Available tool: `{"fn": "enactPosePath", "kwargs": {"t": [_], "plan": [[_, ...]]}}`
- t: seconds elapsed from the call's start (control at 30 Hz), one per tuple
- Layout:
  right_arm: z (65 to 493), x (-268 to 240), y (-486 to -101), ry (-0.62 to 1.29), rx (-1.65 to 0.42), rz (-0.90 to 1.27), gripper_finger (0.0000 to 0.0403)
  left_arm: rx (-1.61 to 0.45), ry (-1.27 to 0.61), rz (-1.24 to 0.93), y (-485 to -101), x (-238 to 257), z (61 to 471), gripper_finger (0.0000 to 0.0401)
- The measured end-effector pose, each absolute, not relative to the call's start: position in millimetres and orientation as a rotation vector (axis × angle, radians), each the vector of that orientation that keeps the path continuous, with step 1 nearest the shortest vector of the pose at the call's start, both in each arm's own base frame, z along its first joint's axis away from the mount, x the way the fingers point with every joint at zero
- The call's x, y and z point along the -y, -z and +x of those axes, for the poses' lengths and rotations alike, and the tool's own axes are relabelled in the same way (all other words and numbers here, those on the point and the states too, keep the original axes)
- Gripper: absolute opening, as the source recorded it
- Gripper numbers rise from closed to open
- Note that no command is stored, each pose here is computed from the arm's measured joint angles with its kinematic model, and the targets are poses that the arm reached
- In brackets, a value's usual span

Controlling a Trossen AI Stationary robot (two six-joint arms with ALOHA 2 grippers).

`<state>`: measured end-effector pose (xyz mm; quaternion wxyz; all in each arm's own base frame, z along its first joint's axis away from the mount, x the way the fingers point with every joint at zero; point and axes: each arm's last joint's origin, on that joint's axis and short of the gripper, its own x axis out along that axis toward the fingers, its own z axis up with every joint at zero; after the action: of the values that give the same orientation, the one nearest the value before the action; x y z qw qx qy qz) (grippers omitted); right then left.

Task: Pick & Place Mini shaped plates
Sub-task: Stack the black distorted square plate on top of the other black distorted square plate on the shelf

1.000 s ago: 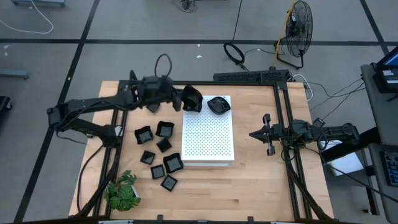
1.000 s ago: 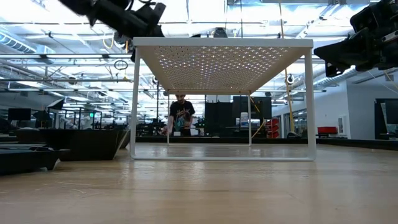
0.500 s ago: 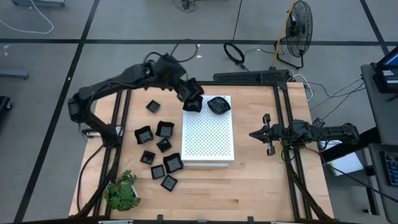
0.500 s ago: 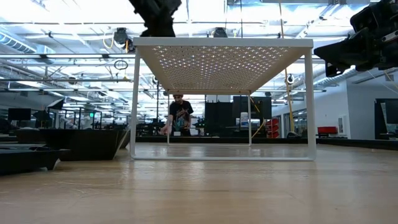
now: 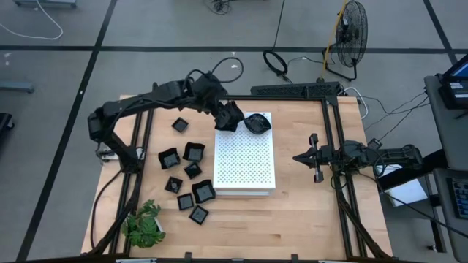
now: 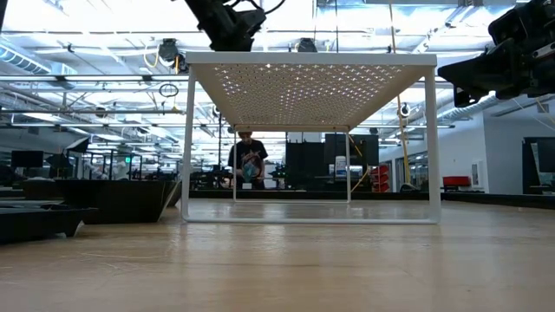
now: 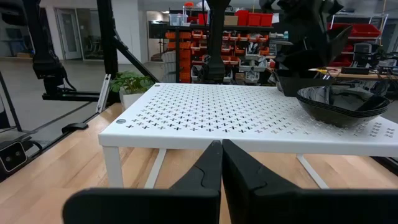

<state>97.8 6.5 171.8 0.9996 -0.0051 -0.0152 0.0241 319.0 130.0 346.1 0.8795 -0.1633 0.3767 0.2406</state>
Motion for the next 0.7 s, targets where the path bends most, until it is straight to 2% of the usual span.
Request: {"fn": "enactPosePath", "kwargs": {"t": [0.17, 0.4, 0.7], "plan": [[97.9, -6.5, -171.8, -0.048, 0.030, -0.010, 0.0000, -0.821, -0.505, -0.356, -343.6, -127.9, 316.8, 0.0018], [97.9, -6.5, -171.8, -0.048, 0.030, -0.010, 0.0000, -0.820, -0.507, -0.360, -343.6, -127.6, 316.9, 0.0005], [97.8, -6.5, -171.8, -0.048, 0.030, -0.010, 0.0000, -0.825, -0.499, -0.342, -343.6, -127.6, 316.9, 0.0064]]}}
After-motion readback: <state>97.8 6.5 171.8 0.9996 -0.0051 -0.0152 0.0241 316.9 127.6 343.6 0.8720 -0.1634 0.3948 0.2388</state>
